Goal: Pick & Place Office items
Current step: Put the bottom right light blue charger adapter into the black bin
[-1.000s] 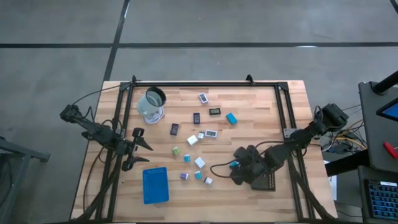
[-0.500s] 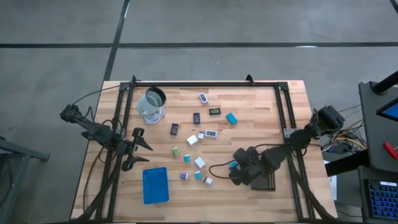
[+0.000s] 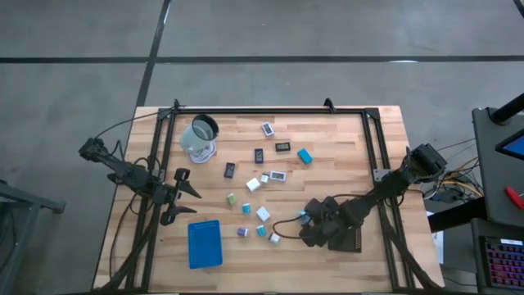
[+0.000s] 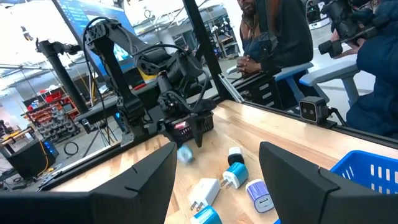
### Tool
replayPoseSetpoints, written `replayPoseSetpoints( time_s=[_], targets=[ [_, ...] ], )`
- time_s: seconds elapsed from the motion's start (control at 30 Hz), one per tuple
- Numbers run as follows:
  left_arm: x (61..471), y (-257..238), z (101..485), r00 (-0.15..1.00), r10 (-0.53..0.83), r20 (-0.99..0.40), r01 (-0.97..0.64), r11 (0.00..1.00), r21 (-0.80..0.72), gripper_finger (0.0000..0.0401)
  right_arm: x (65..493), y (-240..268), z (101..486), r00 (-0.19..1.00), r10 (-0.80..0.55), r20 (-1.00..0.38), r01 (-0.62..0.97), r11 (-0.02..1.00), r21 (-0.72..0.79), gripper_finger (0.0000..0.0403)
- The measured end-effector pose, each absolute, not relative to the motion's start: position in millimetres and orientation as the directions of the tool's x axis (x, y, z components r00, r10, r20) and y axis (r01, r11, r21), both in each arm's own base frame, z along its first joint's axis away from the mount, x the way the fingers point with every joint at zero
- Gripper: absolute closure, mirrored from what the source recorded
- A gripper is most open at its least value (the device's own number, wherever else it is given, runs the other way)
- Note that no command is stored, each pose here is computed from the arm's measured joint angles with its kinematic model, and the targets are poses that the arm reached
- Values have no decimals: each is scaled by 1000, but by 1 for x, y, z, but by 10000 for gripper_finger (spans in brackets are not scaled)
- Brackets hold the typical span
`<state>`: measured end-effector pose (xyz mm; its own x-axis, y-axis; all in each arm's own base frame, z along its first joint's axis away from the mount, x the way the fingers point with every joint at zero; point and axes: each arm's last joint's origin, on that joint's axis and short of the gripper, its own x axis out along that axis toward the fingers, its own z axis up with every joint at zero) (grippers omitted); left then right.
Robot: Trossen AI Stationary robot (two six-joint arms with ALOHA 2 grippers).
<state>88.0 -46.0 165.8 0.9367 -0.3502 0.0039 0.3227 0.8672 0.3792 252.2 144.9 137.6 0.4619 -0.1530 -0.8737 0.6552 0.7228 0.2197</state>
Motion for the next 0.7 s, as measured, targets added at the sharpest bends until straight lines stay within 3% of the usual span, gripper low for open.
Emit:
replayPoseSetpoints(
  time_s=[0.37, 0.7],
  targets=[
    [88, -46, 166, 937, -351, 4, 323, 867, 379, 167, 252, 144, 138, 467, -167, -868, 654, 726, 212, 141],
    [88, -46, 166, 937, -351, 4, 323, 867, 379, 167, 253, 143, 140, 490, -204, -847, 376, 927, -5, 123]
  ],
)
